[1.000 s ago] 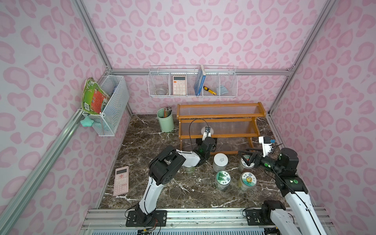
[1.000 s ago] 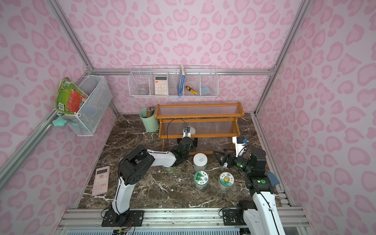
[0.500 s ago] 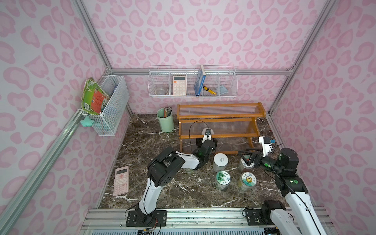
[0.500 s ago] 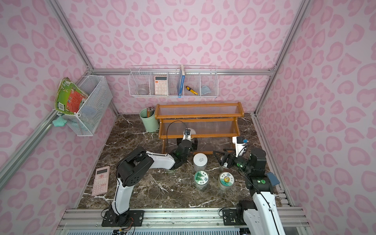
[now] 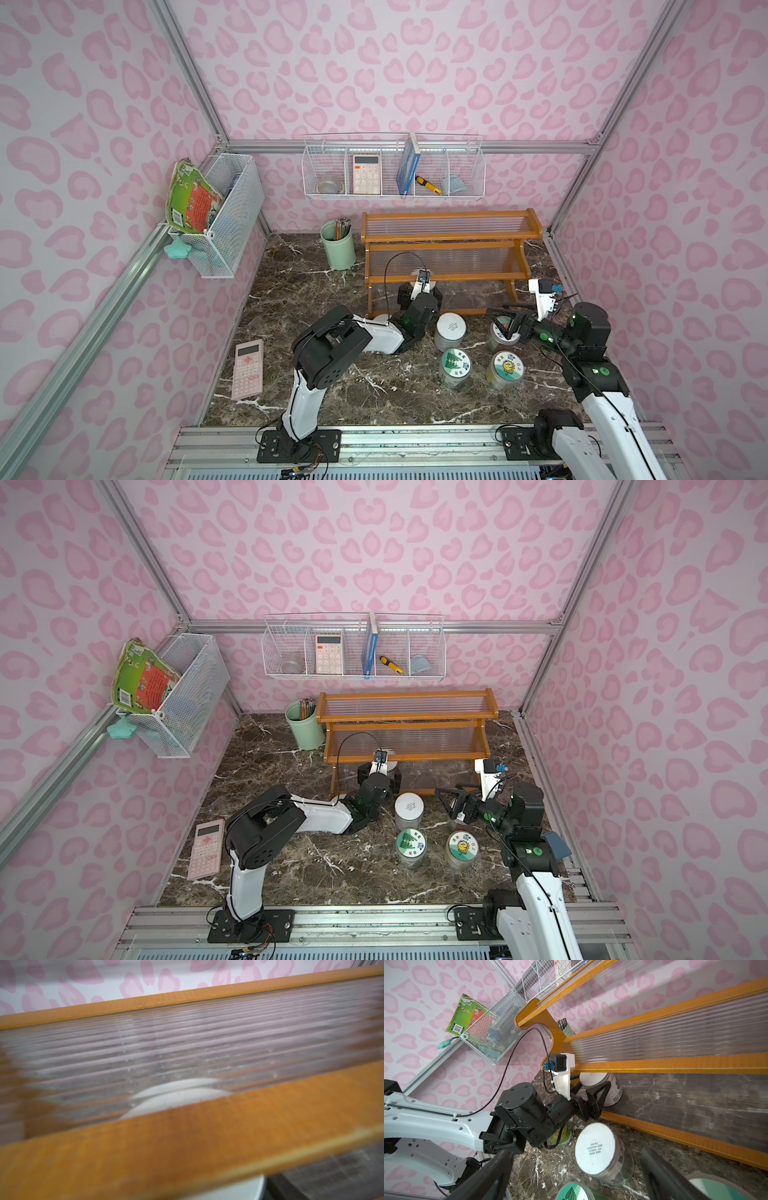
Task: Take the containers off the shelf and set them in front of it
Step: 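Pick up a container from the shelf.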
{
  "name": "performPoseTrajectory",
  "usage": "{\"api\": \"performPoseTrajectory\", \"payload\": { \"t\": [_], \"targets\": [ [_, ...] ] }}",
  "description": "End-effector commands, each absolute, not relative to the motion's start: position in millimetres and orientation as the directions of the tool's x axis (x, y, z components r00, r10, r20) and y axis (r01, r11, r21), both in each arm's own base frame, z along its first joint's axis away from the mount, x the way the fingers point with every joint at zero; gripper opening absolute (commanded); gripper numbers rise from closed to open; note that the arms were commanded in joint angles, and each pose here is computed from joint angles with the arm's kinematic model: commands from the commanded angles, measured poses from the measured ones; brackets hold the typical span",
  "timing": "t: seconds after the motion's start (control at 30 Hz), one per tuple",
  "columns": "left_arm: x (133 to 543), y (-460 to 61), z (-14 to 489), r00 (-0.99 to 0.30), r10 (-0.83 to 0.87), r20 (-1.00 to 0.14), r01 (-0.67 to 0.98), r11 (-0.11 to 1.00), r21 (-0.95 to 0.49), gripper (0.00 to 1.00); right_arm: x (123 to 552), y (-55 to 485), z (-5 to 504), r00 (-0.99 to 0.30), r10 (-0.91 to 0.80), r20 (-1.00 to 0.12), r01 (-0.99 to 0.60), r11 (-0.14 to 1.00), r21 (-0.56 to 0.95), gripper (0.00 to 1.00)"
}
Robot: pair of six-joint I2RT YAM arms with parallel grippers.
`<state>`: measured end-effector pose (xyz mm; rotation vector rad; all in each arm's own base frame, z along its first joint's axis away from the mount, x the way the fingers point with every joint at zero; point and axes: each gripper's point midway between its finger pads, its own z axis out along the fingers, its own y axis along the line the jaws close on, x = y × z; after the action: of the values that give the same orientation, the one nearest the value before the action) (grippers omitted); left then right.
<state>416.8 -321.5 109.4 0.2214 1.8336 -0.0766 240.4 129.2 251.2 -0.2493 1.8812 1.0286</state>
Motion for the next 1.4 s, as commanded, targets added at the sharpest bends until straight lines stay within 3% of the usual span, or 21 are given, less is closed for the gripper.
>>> {"api": "performPoseTrajectory", "payload": {
  "t": [0.0, 1.37],
  "targets": [
    [410.3, -316.8, 103.3, -0.282, 0.157, -0.946, 0.184, 0.977, 0.107, 0.75, 240.0, 130.3, 257.0, -0.52, 0.244, -0.819, -0.568, 0.617, 0.545, 0.99],
    [388.0, -304.7, 135.8, -0.282, 0.116, -0.952, 0.182, 0.981, 0.066, 0.72, 237.9, 131.6, 255.2, -0.523, 0.243, -0.817, -0.569, 0.614, 0.547, 0.99]
  ]
}}
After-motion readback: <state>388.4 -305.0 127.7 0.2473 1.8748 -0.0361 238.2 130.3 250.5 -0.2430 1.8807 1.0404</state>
